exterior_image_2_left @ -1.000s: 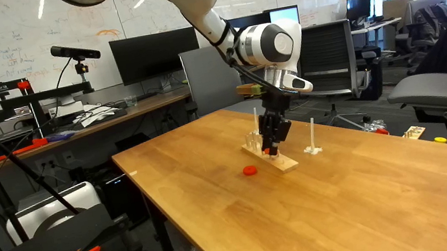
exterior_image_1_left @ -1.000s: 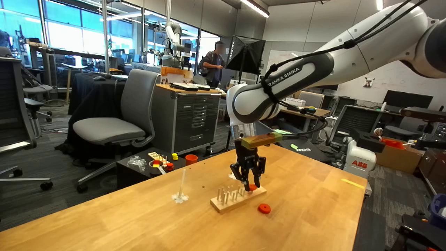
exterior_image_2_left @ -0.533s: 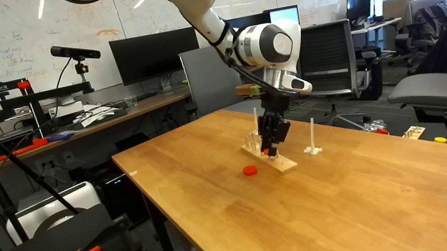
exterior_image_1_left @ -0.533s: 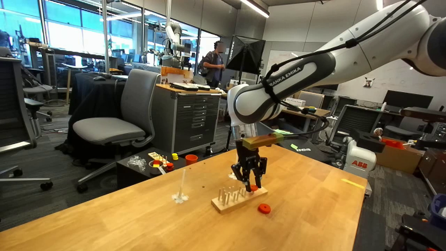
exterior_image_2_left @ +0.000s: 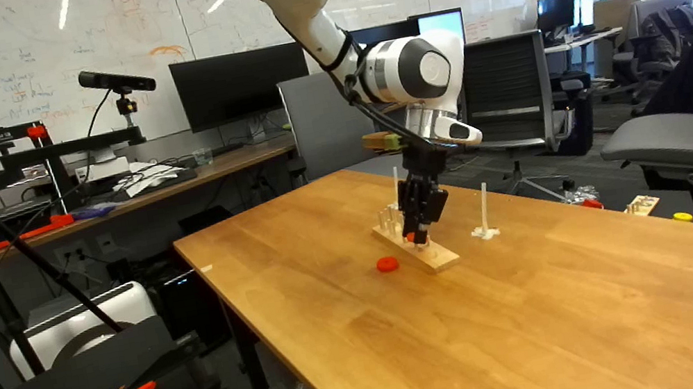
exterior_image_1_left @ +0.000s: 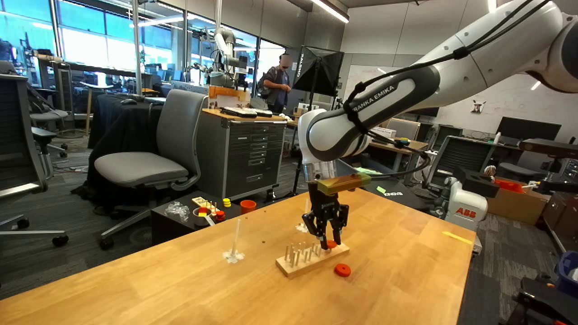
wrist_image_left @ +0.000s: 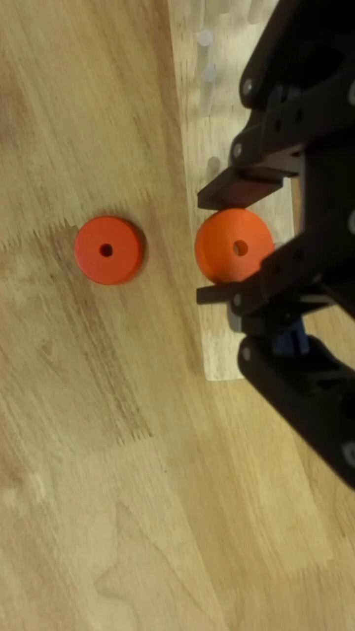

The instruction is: Pick up the orange ring on the right and put it on the wooden stand

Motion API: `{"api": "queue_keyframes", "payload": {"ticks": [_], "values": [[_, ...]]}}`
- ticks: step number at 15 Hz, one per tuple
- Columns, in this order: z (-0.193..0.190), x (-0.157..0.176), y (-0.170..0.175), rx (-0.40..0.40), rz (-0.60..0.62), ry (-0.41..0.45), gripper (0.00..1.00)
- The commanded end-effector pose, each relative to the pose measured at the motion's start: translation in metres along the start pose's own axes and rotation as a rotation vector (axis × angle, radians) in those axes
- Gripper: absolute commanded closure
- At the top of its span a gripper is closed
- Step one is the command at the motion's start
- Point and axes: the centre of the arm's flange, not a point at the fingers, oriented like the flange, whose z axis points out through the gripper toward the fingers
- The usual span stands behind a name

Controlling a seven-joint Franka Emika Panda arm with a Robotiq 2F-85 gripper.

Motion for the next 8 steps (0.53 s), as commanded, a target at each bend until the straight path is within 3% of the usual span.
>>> {"api": "queue_keyframes", "payload": {"ticks": [1, 8], "values": [[0.0256, -0.0023, 0.0034, -0.008, 0.007, 0.012, 0.83], [0.0326, 0.0033, 0.0004, 0.002, 0.031, 0.033, 0.83]]}}
